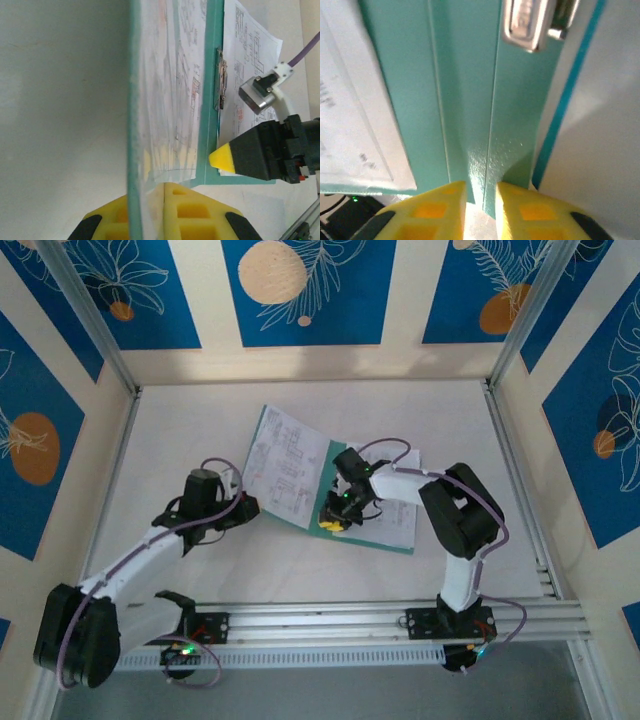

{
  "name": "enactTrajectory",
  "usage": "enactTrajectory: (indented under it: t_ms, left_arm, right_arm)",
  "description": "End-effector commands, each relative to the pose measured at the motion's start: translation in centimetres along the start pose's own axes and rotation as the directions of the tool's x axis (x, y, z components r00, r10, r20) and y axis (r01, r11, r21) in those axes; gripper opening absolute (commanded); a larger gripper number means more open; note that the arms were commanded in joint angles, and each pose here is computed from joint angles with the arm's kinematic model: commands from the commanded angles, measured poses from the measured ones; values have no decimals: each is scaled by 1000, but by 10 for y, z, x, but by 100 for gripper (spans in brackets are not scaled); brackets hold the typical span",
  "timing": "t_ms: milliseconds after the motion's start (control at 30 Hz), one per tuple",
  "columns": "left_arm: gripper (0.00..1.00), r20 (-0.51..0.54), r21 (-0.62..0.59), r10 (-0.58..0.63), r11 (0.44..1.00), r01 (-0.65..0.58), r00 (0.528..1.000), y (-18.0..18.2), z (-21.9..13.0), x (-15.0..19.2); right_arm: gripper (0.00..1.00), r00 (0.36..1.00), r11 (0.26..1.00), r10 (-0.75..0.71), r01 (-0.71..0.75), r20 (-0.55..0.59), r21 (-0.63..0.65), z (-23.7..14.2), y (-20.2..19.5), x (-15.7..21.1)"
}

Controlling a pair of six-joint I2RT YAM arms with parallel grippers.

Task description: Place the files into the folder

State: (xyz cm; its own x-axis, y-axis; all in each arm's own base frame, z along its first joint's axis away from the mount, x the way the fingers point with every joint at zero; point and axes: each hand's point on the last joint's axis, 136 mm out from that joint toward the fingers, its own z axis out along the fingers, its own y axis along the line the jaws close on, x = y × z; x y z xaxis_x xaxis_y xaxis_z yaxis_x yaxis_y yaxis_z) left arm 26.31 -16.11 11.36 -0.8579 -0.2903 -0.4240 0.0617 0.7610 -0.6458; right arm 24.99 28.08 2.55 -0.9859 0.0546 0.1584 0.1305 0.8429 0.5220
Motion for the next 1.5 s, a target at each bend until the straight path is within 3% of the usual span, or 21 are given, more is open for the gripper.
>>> enactTrajectory:
  t_ms: [0,167,400,533,800,1033,1200,1367,1467]
  left_arm:
    - [0,26,-99,36,994,-33,999,8,-18,-6]
    - [0,28,-208,70,976,-62,997,15,-45,-7]
    - [0,29,-344,137,931,-119,990,16,-91,-14]
    - [0,12,-365,155,921,-140,988,11,-105,-14]
    - [0,-45,-411,221,885,-220,974,3,-112,-13]
    - [0,-60,-450,300,843,-294,952,-15,-112,-16]
    - [0,-63,-419,354,839,-347,933,-40,-101,-11]
    - [0,-96,-347,457,817,-460,884,-77,-83,4]
    - [14,-117,-341,495,794,-503,861,-91,-74,15]
  right_arm:
    - [34,995,998,-54,52,80,27,-37,16,2]
    - [39,979,999,-37,34,203,17,-83,21,-4]
    - [24,919,959,273,-284,285,1,-104,-73,-12]
    - [22,906,942,327,-334,268,-23,-98,-97,-16]
    - [7,934,951,302,-310,191,14,-67,-81,-28]
    - [0,929,932,332,-350,162,93,-39,-83,-34]
    - [0,927,918,347,-366,139,150,-25,-91,-29]
    - [0,927,911,350,-370,134,180,-22,-98,-26]
    - [0,929,912,343,-364,137,189,-22,-100,-26]
